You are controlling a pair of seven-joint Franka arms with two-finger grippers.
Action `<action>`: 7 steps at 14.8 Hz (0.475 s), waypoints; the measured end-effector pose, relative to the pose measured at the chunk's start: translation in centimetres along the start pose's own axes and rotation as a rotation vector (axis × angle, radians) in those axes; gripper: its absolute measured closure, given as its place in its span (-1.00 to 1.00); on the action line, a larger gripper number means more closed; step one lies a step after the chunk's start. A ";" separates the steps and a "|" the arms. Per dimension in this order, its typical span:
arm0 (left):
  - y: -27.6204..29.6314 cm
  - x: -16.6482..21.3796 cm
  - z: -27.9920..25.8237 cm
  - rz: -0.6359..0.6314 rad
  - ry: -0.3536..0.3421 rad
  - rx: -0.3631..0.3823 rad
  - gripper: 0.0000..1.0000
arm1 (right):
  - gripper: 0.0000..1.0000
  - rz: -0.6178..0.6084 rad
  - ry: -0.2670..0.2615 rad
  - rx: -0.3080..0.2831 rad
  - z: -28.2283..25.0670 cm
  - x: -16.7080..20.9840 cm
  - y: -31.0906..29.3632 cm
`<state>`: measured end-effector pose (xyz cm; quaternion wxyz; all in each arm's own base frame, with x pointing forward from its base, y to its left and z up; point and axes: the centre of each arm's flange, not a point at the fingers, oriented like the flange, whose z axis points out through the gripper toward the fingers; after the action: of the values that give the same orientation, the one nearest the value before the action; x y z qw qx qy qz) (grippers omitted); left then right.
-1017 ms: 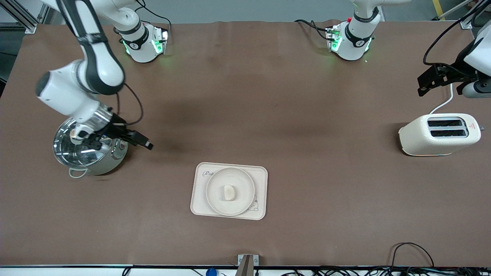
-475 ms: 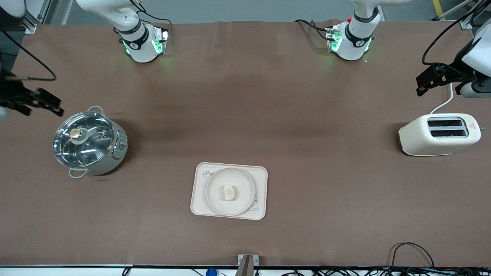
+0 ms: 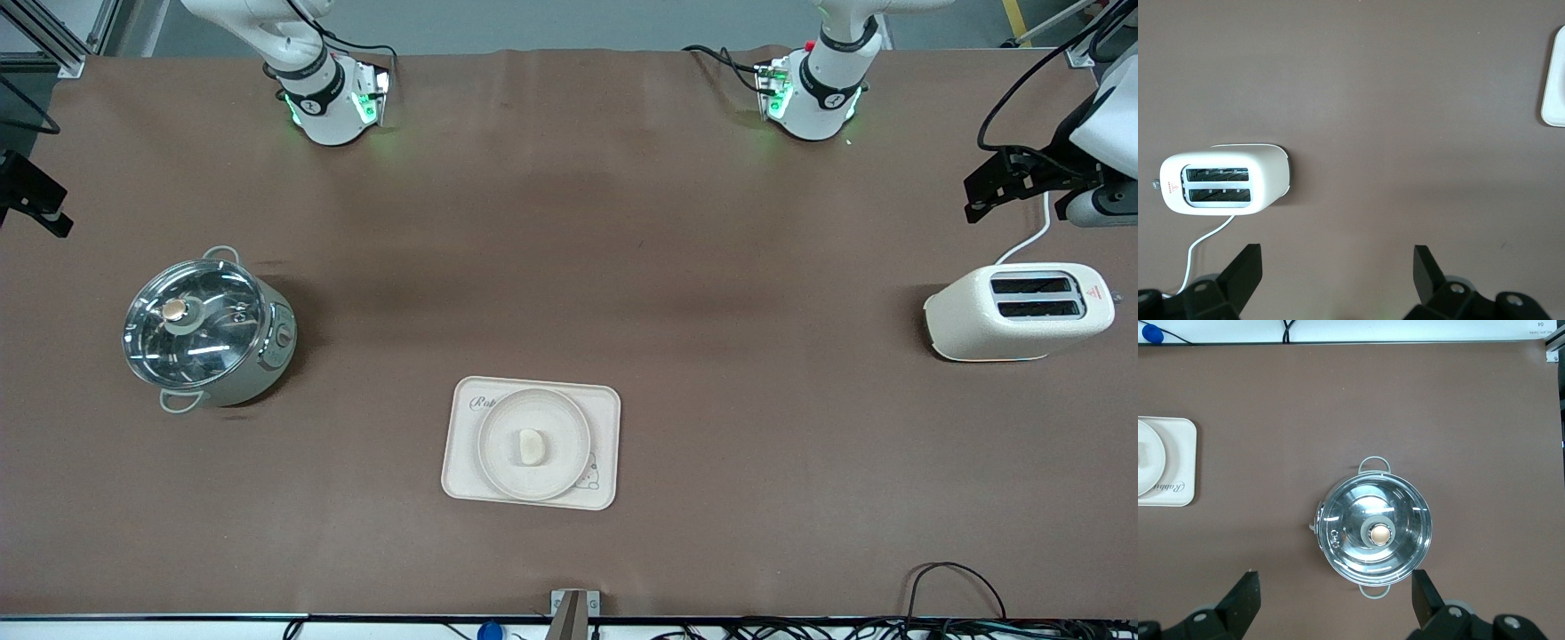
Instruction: Place bun in plate and plate on tray
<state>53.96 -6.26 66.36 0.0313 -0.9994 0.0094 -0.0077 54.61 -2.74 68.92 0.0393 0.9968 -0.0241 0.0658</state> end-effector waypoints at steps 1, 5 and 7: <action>0.1 0.0 0.0 0.002 0.000 0.000 -1.00 | -1.00 0.001 -0.007 0.001 0.4 0.2 0.0; 0.6 -0.1 0.0 0.011 0.001 0.000 -1.00 | -1.00 0.002 -0.018 0.030 1.2 0.6 -0.3; 1.1 -0.2 0.0 0.017 -0.006 -0.024 -1.00 | -1.00 0.004 -0.021 0.033 1.2 0.6 -0.2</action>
<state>53.78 -7.33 66.31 0.0194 -0.9996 0.0181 -0.0044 55.33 -2.62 67.79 0.0223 0.9979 -0.0253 0.0557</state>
